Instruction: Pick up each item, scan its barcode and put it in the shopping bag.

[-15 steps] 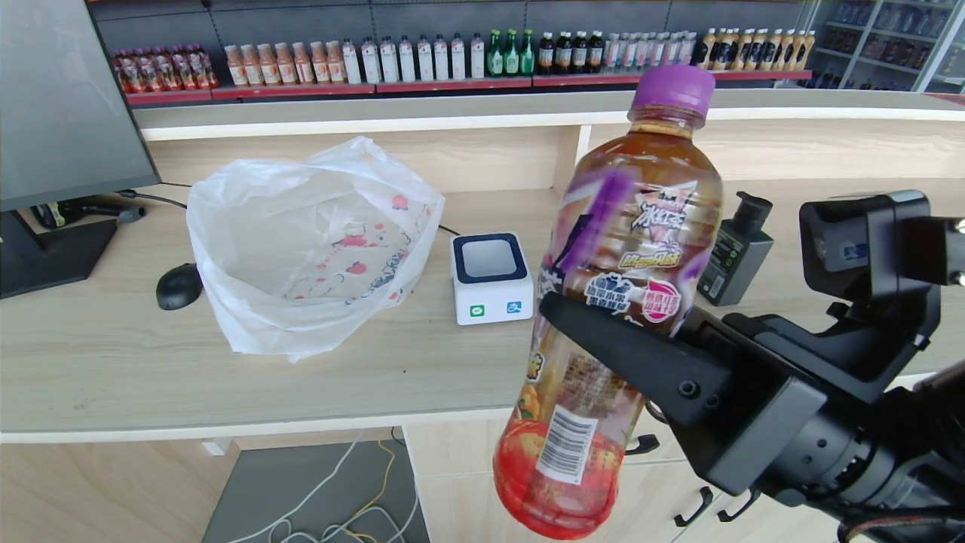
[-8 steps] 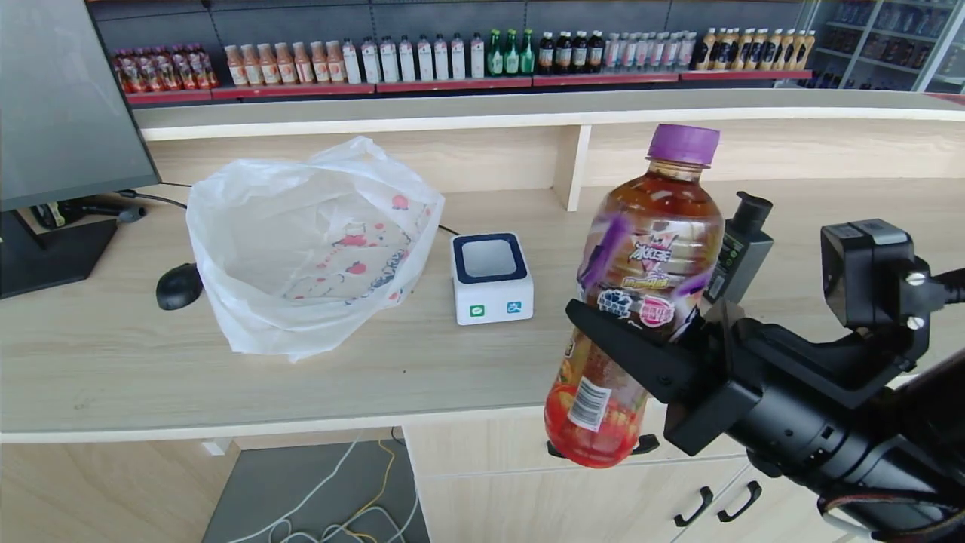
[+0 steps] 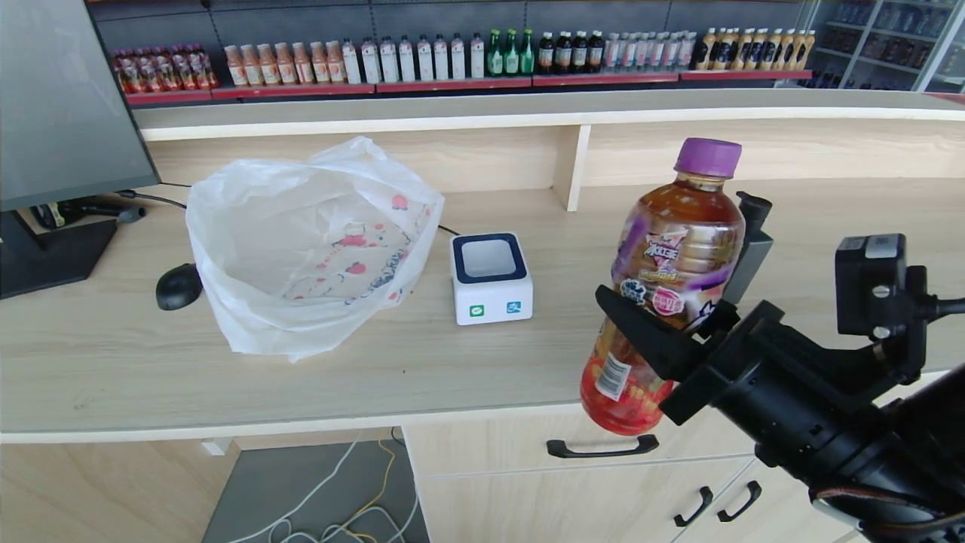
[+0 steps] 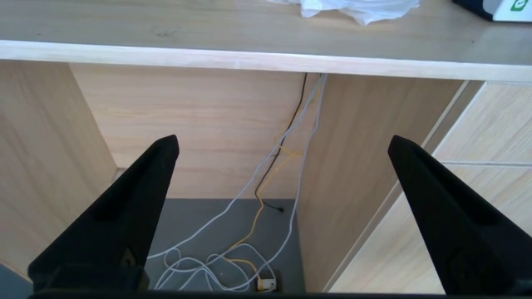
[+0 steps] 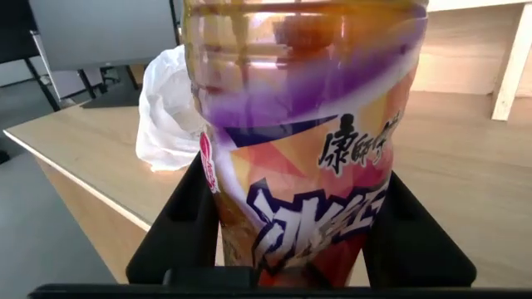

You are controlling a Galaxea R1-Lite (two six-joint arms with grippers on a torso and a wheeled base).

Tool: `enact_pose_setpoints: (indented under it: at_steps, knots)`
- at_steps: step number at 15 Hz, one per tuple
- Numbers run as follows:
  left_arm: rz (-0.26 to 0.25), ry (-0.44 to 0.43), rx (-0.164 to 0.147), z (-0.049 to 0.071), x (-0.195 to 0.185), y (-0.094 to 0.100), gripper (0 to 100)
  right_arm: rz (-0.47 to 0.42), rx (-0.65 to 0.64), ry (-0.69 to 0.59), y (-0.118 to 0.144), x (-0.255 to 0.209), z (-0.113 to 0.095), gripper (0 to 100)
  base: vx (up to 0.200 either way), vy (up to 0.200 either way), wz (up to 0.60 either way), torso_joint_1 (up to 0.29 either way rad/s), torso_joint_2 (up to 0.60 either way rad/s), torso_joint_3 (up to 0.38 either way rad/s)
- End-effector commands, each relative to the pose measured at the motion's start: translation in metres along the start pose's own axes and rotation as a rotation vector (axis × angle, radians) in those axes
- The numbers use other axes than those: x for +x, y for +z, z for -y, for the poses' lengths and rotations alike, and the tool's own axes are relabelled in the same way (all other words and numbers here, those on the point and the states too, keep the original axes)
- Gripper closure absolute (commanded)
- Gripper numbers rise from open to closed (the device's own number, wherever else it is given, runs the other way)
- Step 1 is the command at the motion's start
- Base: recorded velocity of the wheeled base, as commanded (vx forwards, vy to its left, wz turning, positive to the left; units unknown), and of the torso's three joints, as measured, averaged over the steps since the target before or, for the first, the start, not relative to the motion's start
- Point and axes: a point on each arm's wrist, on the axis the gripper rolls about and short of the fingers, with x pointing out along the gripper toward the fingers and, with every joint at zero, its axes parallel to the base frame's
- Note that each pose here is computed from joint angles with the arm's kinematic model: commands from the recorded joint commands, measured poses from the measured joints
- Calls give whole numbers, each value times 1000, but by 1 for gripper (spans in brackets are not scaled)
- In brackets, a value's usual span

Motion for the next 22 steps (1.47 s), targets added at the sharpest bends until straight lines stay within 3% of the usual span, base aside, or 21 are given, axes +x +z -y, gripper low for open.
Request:
enact_pose_setpoints:
  at_steps: [1, 22]
  knots:
    - [0, 0, 0, 0, 0, 0, 0, -4, -3, -5, -2, 3, 0, 100, 0, 0, 0, 0, 0, 0]
    - [0, -2, -2, 0, 0, 0, 0, 74, 4, -5, 11, 18, -1, 100, -10, 0, 0, 0, 0, 0]
